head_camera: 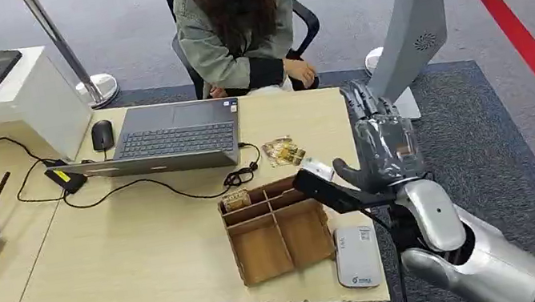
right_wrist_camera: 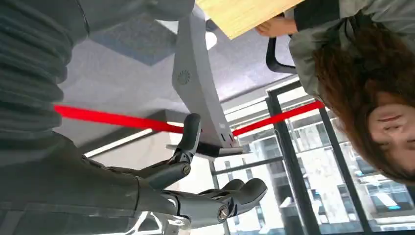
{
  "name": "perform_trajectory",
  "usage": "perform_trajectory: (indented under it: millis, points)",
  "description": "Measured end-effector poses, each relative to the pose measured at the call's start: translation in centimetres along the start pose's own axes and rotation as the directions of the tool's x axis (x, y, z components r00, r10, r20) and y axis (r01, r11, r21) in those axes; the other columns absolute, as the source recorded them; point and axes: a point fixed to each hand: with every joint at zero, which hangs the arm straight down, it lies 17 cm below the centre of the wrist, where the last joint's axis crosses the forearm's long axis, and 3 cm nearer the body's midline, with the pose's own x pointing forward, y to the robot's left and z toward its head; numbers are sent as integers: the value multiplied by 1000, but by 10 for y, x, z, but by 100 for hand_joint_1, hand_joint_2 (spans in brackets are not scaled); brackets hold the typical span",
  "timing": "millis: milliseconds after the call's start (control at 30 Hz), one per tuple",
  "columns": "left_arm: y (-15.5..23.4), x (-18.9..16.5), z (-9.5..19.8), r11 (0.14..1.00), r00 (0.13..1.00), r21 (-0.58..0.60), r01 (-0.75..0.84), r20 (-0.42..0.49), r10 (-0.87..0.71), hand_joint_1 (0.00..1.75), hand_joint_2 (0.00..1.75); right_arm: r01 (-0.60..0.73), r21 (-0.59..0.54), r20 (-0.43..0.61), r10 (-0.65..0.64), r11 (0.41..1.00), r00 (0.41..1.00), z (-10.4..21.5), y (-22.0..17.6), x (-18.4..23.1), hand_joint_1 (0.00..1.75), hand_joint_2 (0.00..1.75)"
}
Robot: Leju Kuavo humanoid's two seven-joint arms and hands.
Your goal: Pass the card to the sensor for recognition and then transmit it.
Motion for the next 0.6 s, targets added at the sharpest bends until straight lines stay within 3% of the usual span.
perform_trajectory:
  millis: [133,600]
  points:
    - [3,2,-1,1000,1000,11,0,12,0,0,0,-65,33,37,64,997,997,9,3,3,0,175]
    - [12,4,-1,999,999,27,33,26,-33,0,0,-90,123,160,70,988,985,26,30,37,0,175]
